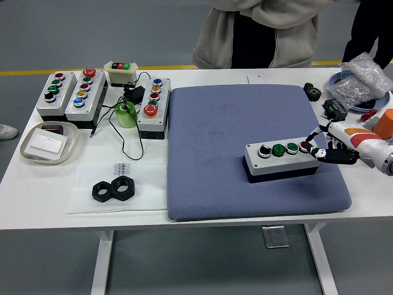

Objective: Pick up the button,place it on the desk,press the button,press the button

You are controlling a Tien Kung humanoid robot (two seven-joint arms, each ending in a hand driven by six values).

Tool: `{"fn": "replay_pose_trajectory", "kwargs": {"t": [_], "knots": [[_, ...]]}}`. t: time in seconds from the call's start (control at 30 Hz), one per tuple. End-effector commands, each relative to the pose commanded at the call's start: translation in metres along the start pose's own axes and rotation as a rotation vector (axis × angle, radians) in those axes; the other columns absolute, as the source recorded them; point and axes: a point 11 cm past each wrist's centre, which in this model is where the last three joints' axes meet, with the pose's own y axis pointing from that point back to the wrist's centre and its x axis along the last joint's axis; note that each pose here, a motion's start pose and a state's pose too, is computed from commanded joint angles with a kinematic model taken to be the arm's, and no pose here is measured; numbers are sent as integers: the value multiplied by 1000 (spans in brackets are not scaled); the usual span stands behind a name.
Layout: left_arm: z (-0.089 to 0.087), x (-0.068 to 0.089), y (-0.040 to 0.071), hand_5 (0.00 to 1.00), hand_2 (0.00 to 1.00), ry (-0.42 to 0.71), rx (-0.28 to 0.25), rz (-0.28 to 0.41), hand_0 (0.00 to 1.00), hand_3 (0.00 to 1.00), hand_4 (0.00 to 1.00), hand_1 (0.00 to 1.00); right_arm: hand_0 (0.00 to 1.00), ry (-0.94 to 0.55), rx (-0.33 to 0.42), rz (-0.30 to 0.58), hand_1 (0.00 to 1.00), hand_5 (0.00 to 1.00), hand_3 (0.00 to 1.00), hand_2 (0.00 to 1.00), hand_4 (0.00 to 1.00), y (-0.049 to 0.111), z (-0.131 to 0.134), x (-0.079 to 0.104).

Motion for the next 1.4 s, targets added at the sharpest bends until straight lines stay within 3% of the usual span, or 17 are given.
{"fn": "replay_pose_trajectory", "kwargs": {"t": [1.07,1.4], "knots": [[4,-3,0,998,901,7,-7,-7,737,828,647,836,173,-2,-39,-57,113,836,694,206,605,-7,9,-17],[5,-3,0,998,901,8,-9,-6,738,828,647,836,176,-8,20,37,119,841,702,207,606,1,-10,17]]}}
